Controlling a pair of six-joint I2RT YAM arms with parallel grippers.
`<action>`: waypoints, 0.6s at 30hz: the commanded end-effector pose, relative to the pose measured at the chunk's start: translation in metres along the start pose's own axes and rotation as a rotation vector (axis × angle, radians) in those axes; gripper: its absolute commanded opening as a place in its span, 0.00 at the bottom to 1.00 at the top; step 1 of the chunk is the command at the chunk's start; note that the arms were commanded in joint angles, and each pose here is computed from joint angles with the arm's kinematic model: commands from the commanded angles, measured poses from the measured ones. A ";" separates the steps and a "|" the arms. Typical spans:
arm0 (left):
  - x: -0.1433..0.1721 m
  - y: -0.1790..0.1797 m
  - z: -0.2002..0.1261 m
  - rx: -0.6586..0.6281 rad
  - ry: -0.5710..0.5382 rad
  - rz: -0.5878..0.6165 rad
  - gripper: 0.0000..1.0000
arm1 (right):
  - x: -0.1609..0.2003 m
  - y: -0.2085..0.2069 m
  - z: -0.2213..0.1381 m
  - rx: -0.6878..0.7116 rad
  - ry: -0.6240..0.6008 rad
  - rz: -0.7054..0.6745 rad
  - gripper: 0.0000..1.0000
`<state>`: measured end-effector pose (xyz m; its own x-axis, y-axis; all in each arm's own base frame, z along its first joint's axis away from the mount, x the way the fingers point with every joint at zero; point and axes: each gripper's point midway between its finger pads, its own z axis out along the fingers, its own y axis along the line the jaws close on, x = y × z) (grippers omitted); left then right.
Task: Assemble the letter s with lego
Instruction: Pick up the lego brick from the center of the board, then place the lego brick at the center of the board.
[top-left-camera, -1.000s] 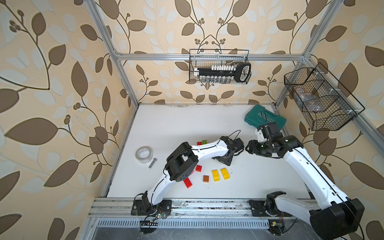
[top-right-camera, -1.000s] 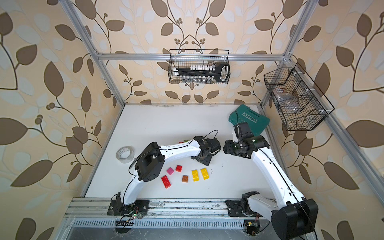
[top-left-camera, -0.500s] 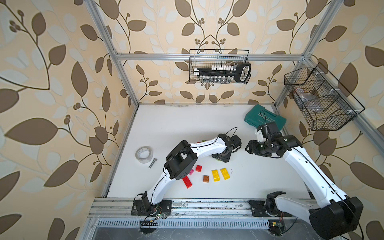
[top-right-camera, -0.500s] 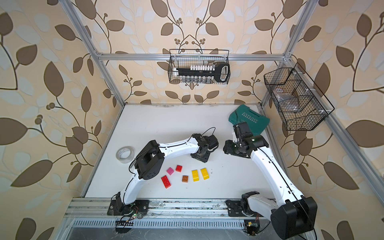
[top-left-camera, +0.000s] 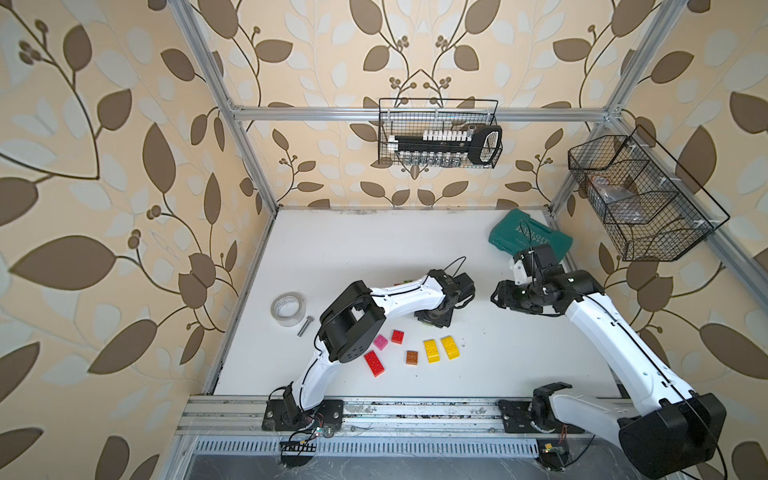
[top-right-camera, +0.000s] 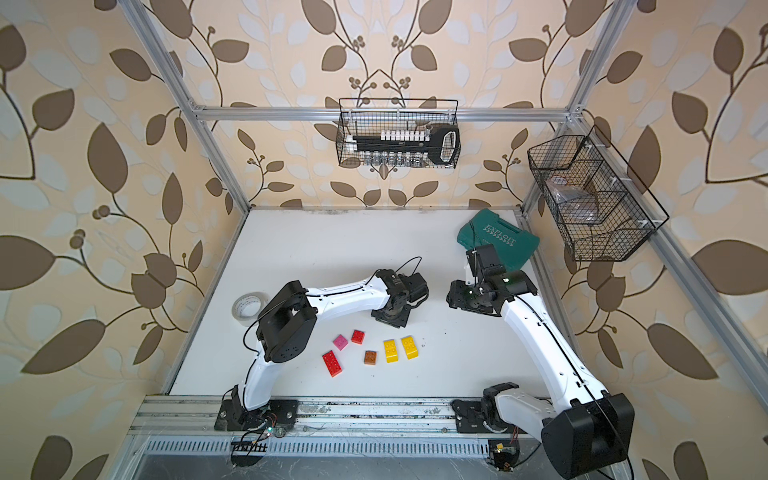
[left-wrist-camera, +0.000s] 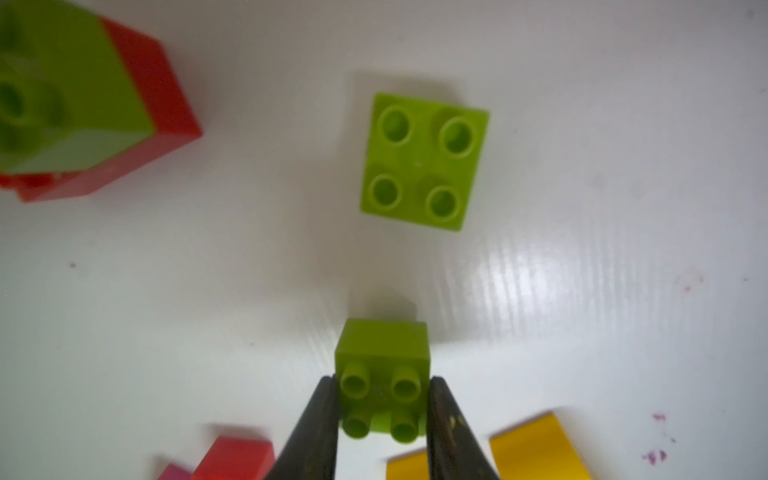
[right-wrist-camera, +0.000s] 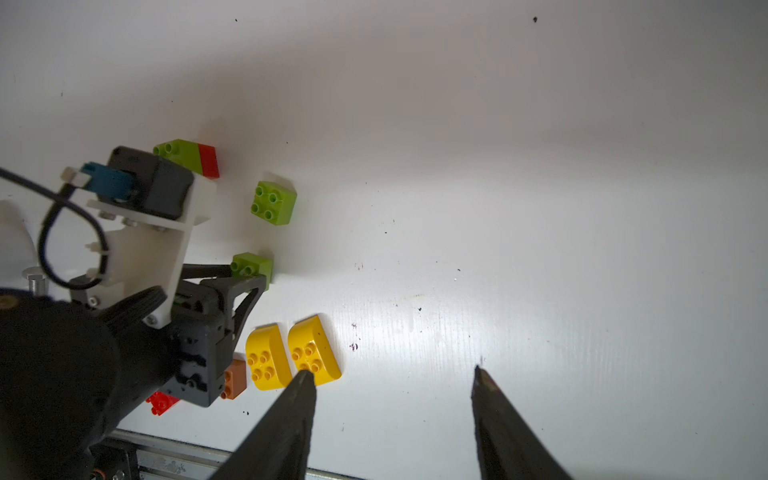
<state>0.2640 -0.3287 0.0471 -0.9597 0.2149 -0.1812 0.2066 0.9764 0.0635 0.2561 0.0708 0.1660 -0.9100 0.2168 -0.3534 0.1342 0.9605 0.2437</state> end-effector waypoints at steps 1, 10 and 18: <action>-0.008 0.033 -0.029 -0.015 -0.043 -0.139 0.24 | 0.002 0.001 0.003 -0.006 0.019 0.002 0.58; -0.011 0.053 -0.003 -0.024 0.027 -0.254 0.25 | 0.002 0.000 0.008 0.002 0.037 0.011 0.57; -0.011 0.052 0.017 -0.035 0.066 -0.261 0.32 | 0.002 0.000 0.011 0.008 0.048 0.008 0.57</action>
<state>0.2913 -0.2794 0.0416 -0.9866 -0.0382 -0.1587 -0.0470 0.9975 0.0522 0.2577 0.0717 0.1564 -0.9233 0.2141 -0.3187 0.1426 0.9620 0.2330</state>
